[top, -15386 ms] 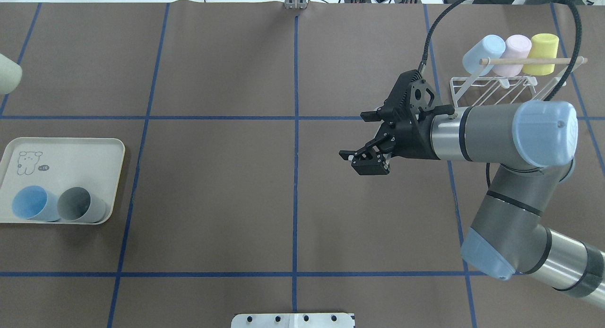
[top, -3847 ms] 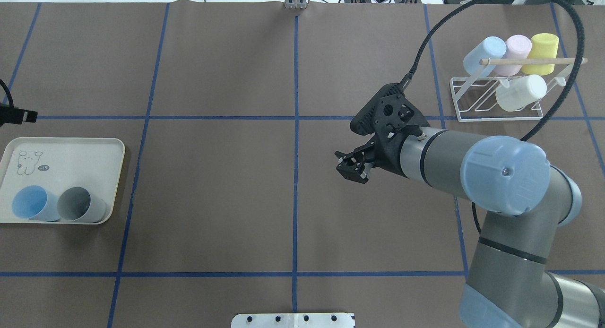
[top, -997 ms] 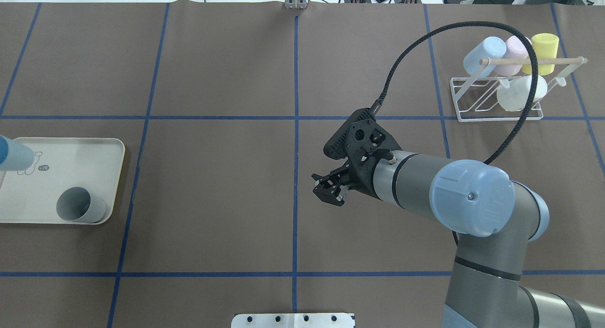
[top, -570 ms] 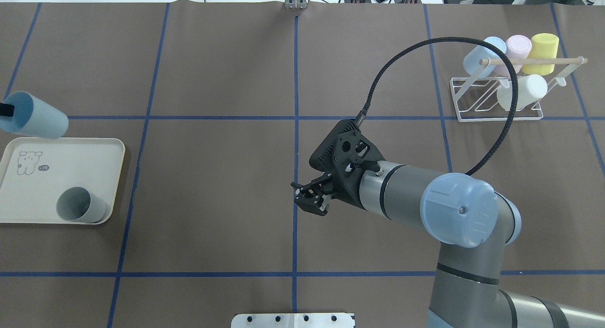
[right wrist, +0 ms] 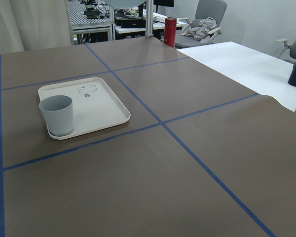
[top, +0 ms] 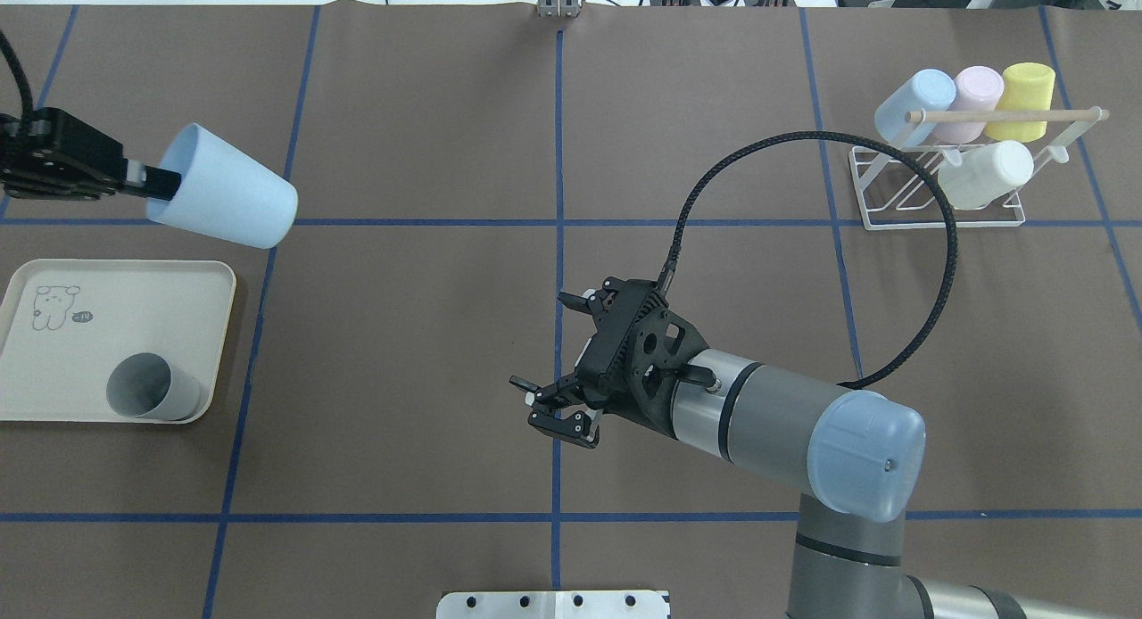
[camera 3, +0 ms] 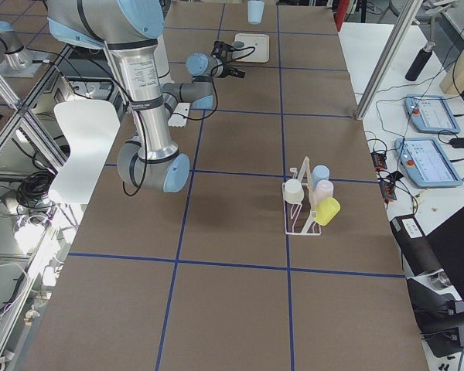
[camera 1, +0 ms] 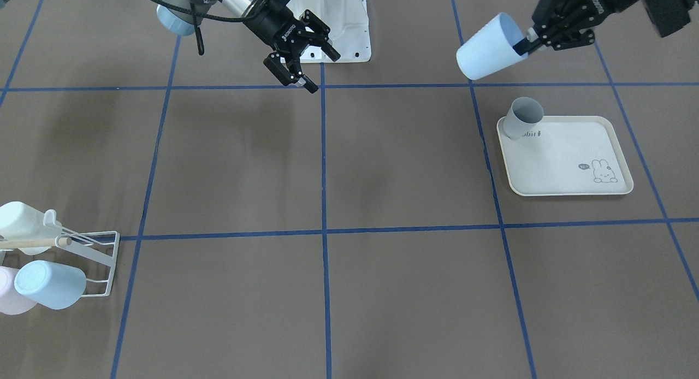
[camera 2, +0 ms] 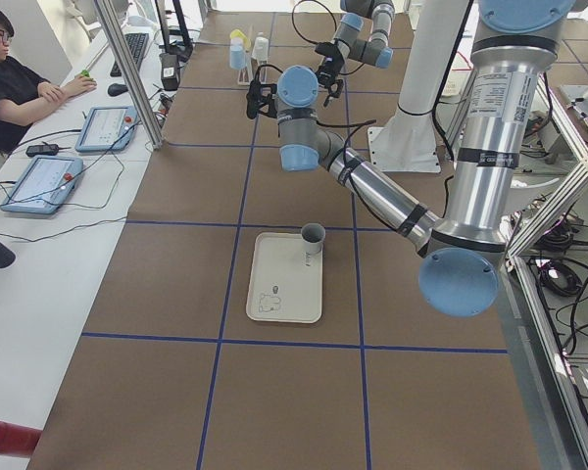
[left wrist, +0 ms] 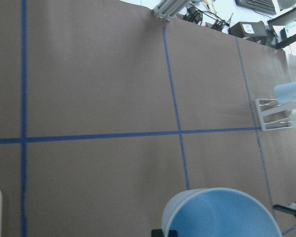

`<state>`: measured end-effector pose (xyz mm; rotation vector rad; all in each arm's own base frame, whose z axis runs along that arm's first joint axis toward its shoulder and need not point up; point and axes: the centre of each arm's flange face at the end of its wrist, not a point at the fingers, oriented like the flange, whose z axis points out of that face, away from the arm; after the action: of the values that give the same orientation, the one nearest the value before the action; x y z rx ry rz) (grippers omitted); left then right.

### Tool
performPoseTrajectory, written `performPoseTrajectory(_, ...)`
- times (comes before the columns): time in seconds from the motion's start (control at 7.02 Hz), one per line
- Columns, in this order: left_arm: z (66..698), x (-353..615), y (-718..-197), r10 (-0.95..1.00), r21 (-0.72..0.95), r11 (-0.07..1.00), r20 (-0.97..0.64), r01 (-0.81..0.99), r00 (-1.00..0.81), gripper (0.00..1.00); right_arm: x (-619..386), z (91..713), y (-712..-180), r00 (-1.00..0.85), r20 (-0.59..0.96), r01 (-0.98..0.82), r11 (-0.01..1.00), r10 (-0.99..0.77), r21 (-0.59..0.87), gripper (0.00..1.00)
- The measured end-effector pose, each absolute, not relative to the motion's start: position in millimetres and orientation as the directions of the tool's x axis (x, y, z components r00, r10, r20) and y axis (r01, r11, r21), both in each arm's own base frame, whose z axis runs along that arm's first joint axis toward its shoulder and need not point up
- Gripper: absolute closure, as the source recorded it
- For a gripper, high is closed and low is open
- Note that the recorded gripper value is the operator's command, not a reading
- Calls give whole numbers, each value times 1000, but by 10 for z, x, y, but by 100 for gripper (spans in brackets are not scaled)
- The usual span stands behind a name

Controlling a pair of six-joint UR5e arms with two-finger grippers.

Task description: Transfer IKEA cup to right arm and place on rack

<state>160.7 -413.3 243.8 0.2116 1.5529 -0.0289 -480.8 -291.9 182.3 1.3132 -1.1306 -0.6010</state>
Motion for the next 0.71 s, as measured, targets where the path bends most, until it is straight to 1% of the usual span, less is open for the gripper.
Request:
performPoseTrajectory(0.43, 1885, 2817, -3933, 87, 76, 991, -991, 112, -101, 100, -4809, 1775, -2890, 388, 258, -256, 165, -885, 952, 1)
performPoseTrajectory(0.71, 1746, 3270, -3851, 73, 60, 993, -990, 104, -124, 100, -4791, 1739, -2882, 387, 254, -262, 158, -886, 952, 1)
